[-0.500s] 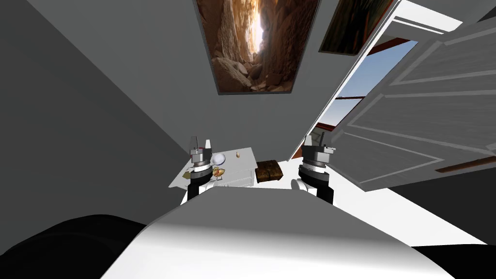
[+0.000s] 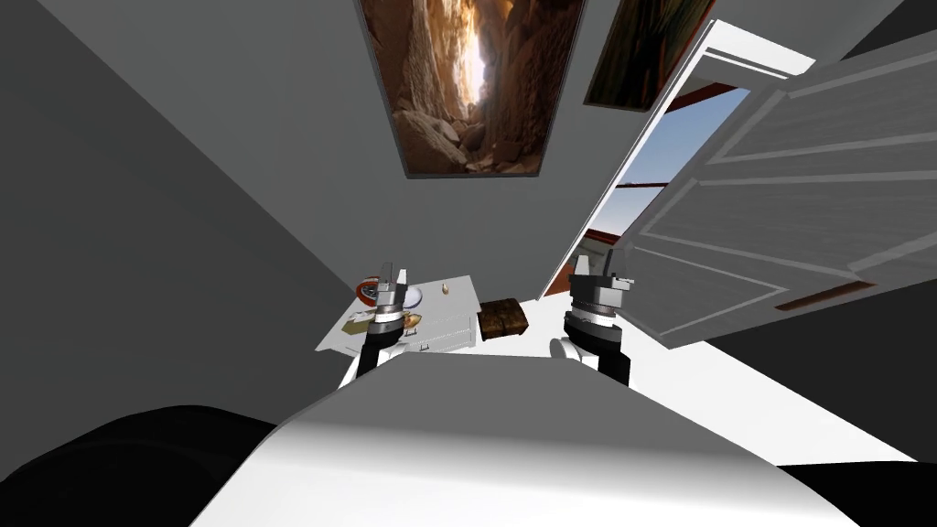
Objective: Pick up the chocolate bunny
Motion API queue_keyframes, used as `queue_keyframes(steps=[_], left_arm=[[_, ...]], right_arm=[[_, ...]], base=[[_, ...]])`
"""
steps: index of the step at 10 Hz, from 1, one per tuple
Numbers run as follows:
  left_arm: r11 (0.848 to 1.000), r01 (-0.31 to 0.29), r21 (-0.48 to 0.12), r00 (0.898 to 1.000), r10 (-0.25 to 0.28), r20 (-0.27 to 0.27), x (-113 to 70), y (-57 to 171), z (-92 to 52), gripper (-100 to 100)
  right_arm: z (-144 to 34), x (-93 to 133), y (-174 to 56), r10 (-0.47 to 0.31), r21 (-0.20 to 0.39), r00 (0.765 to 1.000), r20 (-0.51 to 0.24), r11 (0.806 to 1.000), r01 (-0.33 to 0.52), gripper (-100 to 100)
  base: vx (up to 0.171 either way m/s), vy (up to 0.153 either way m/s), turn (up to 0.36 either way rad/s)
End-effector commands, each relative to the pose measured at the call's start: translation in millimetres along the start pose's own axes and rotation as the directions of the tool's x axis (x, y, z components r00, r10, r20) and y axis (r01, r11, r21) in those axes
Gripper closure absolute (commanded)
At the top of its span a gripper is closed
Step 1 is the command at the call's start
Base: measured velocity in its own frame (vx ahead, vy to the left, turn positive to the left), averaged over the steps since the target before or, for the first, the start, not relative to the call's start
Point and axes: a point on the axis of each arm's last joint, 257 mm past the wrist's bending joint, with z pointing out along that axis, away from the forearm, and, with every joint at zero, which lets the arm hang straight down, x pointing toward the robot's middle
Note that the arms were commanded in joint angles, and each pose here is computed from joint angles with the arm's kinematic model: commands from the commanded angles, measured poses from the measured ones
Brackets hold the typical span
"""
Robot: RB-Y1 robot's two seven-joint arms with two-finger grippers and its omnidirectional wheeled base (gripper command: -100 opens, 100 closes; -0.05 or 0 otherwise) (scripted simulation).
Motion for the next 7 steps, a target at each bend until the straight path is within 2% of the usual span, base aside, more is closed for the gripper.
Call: queue_keyframes(steps=[1, 4, 7], left_arm=[[0.998, -0.016, -0.053, 0.999, 0.014, -0.039, 5.4, 17.6, -4.2, -100], [0.984, -0.059, -0.167, 0.992, 0.039, -0.122, 16.8, 61.1, -17.6, -100], [0.949, -0.125, -0.291, 0.974, 0.062, -0.217, 25.2, 110.5, -39.0, -100]], right_arm=[[0.0, 0.0, 0.0, 0.000, 0.000, 1.000, 0.000, 1.000, 0.000, 0], [0.0, 0.0, 0.0, 0.000, 0.000, 1.000, 0.000, 1.000, 0.000, 0], [0.0, 0.0, 0.0, 0.000, 0.000, 1.000, 0.000, 1.000, 0.000, 0]], base=[[-0.058, -0.058, -0.085], [-0.068, -0.077, -0.095], [-0.060, -0.069, -0.131]])
